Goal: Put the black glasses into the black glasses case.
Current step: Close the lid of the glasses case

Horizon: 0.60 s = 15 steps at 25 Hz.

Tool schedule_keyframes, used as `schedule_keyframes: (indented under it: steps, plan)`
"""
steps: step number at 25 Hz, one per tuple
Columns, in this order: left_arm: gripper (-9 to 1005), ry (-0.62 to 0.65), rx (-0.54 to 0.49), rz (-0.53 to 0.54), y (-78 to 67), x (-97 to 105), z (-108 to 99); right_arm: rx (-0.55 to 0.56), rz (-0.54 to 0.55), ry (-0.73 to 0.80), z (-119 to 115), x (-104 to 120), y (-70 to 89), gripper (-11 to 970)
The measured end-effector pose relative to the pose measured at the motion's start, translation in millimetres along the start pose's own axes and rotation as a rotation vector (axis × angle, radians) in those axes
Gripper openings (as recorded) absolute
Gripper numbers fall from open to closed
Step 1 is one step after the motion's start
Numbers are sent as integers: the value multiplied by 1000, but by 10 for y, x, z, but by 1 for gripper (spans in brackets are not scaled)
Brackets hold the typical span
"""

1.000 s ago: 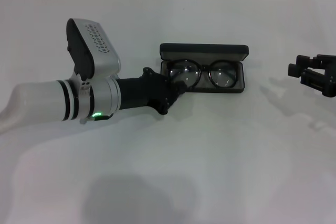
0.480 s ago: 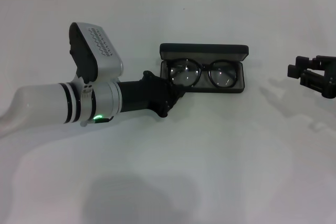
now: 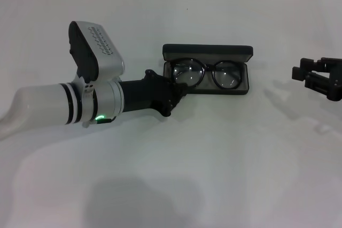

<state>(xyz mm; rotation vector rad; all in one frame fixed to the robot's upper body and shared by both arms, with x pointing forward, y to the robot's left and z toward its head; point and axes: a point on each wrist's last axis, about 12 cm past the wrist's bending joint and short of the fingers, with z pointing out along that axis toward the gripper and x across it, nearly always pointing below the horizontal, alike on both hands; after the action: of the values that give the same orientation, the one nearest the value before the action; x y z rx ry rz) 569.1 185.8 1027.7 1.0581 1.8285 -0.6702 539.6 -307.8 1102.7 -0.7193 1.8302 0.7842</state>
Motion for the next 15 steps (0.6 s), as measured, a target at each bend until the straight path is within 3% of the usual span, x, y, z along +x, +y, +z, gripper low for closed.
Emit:
schedule_keyframes:
  steps: [9, 15]
  plan:
    - [71, -27, -8, -20, 4, -15, -12, -5, -2, 2, 16, 24, 7, 296]
    - [72, -149, 102, -25, -85, -184, -49, -14, 6, -3, -49, 56, 22, 298]
